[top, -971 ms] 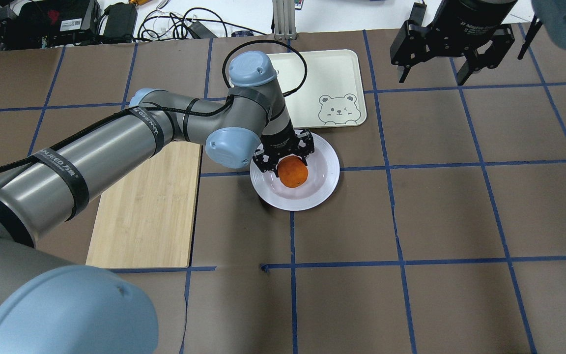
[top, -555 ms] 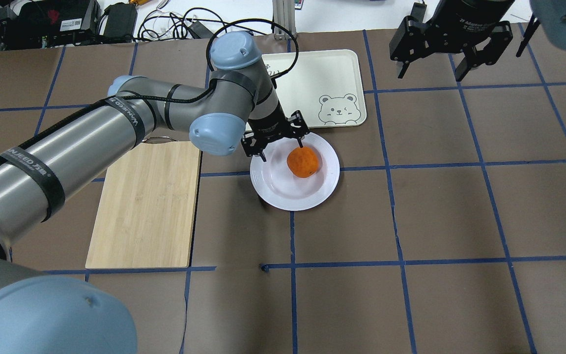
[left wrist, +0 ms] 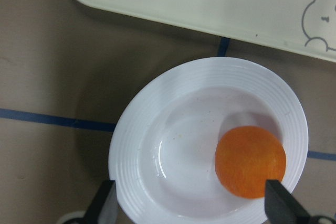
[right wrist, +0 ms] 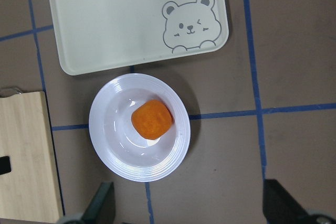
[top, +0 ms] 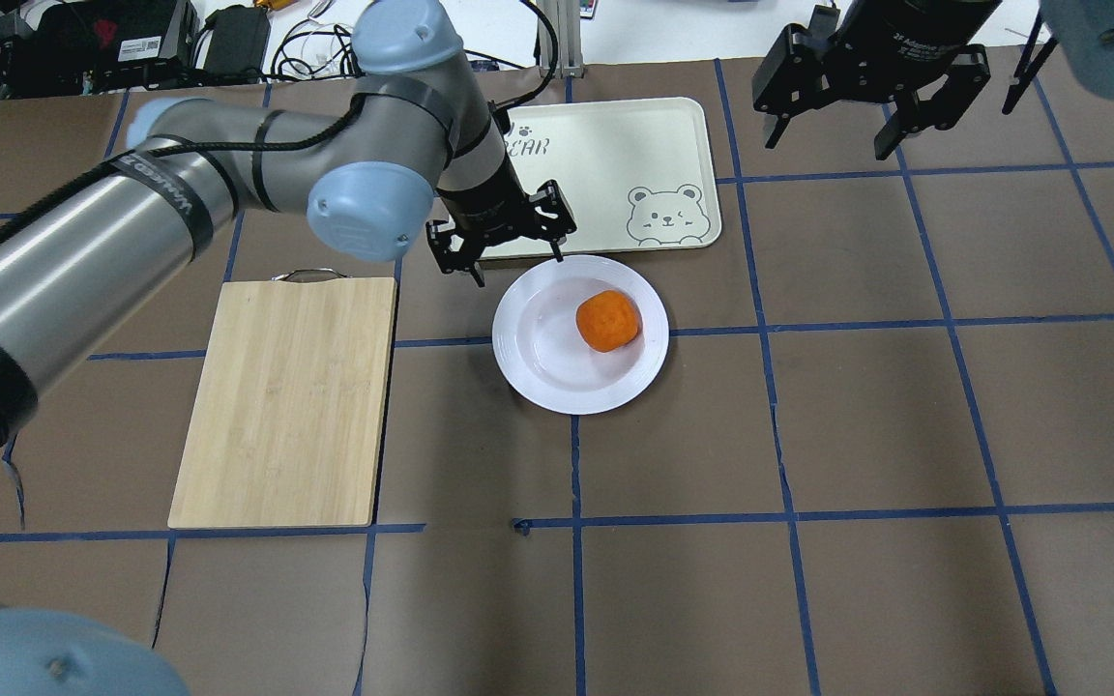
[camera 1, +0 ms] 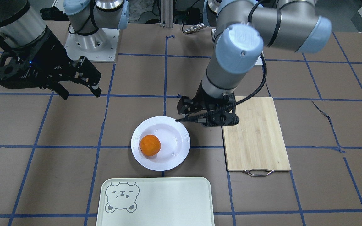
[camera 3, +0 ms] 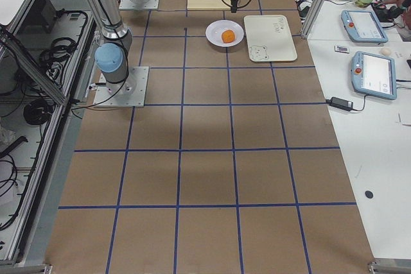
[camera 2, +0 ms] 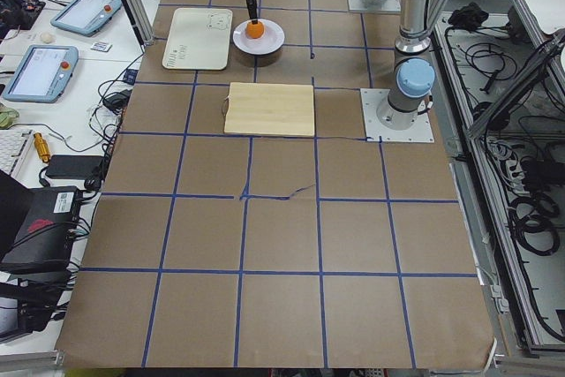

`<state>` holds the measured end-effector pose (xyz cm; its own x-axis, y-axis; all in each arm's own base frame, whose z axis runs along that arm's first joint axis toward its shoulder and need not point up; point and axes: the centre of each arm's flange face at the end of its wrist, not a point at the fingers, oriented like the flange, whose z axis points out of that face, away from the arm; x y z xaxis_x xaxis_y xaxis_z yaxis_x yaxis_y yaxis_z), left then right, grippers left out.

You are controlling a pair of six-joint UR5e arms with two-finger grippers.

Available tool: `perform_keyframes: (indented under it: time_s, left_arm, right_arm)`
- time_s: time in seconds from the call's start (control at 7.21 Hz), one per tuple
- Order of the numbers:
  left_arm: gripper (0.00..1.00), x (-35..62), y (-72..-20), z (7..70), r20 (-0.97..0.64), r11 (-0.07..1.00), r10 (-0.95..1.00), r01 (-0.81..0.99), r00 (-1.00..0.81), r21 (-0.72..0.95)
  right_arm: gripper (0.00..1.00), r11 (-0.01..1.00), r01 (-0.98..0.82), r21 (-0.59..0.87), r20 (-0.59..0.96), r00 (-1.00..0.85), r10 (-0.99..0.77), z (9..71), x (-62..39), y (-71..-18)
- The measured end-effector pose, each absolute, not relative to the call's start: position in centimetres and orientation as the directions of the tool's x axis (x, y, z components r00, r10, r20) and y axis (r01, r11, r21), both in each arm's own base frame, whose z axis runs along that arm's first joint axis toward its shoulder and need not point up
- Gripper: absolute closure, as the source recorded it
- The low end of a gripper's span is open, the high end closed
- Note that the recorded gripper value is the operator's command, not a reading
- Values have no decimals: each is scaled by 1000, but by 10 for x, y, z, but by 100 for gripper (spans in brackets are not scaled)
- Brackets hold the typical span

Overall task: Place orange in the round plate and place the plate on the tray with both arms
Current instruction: 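Raise the left gripper away while the right gripper reaches toward the plate rim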

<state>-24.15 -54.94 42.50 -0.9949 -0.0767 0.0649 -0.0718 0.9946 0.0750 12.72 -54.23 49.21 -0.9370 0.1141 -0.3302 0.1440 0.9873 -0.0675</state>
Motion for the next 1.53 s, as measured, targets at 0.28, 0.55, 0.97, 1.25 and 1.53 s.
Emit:
perform_keyframes:
  time_s: [0.28,0.55,0.97,1.25,1.53]
  left_arm:
    - [0,-224,-518,495,44,999,22,21,-999,-33]
    - [0,-211,-509,504,46,995,26,21,-999,-101]
    - [0,-191,-512,476,27,983,64,58,-998,-174]
    - [0,-163,-515,484,13,993,30,29,-999,-115]
    - [0,-153,-518,499,8,999,16,16,-1000,-40]
  right_arm:
    - [0,979,183,-85,-434,-891,129,420,115,-544]
    - [0,965,248,-79,-562,-811,163,327,107,-520]
    - [0,962,260,-79,-698,-704,133,225,119,-497]
    - [0,966,251,-62,-709,-692,135,191,125,-487]
    - [0,971,235,-46,-710,-692,134,179,146,-484]
